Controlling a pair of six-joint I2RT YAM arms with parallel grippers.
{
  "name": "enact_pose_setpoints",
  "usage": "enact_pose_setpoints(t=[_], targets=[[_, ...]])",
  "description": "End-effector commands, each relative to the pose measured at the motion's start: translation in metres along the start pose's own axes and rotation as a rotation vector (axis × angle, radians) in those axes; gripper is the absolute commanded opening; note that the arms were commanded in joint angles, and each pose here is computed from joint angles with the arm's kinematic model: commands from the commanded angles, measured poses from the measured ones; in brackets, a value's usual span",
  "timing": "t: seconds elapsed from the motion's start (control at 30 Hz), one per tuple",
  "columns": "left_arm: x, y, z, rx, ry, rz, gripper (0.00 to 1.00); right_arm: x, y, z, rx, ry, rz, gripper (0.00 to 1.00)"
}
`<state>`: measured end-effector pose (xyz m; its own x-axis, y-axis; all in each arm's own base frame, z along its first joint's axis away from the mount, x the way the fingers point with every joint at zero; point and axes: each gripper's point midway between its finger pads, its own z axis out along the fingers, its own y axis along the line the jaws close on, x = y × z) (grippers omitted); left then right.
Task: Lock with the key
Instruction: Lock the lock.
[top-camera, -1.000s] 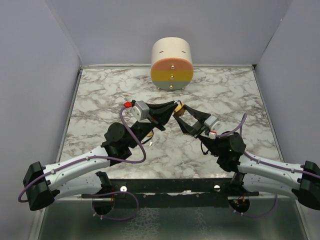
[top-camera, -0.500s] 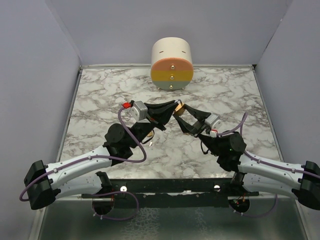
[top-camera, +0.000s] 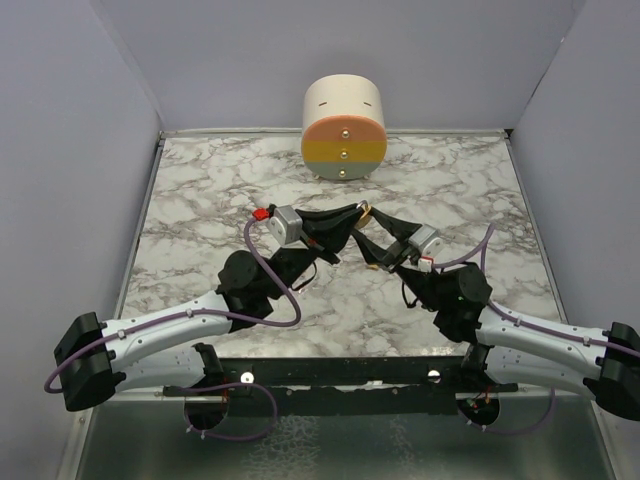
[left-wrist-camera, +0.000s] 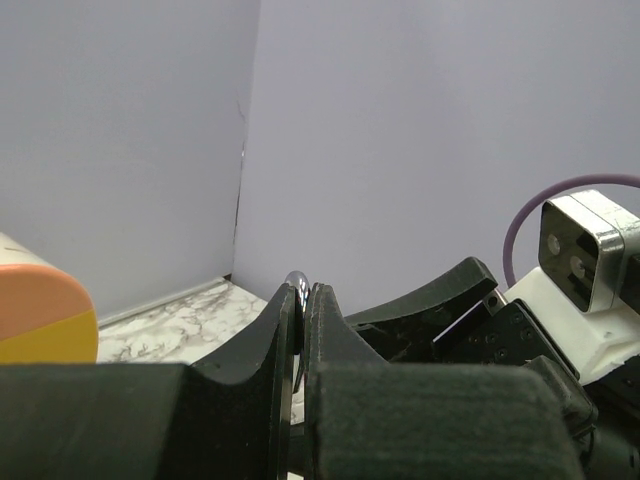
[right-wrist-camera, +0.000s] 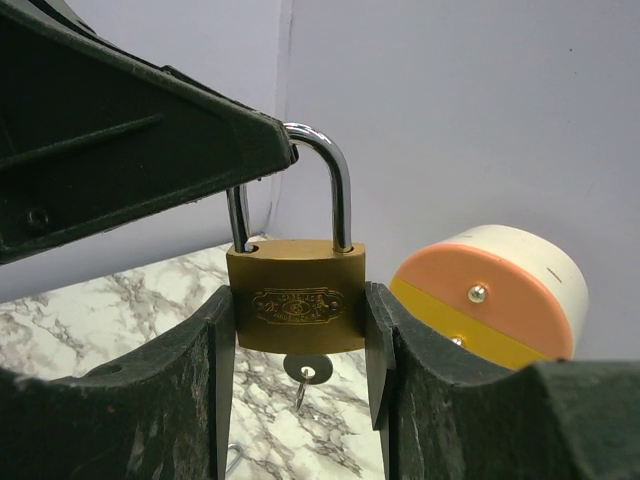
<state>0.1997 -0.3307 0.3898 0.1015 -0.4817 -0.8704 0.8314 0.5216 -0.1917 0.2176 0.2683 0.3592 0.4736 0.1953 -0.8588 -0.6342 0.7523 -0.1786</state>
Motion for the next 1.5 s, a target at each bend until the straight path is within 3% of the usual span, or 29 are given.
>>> enact_pose_setpoints(t=[0.0, 0.43, 1.47], targets=[[0.143, 0.013, -0.058, -0.030, 0.481, 0.046, 0.00, -0.178, -0.057, -0.007, 0.161, -0.548, 0.128, 0.01], [0.128, 0.028, -0.062, -0.085, 0.460, 0.125, 0.00, -0.196, -0.040, -0.021, 0.024, -0.576, 0.191, 0.01], [0.158, 0.012, -0.060, -0.030, 0.526, 0.028, 0.00, -0.204, -0.030, -0.018, -0.036, -0.607, 0.168, 0.01]])
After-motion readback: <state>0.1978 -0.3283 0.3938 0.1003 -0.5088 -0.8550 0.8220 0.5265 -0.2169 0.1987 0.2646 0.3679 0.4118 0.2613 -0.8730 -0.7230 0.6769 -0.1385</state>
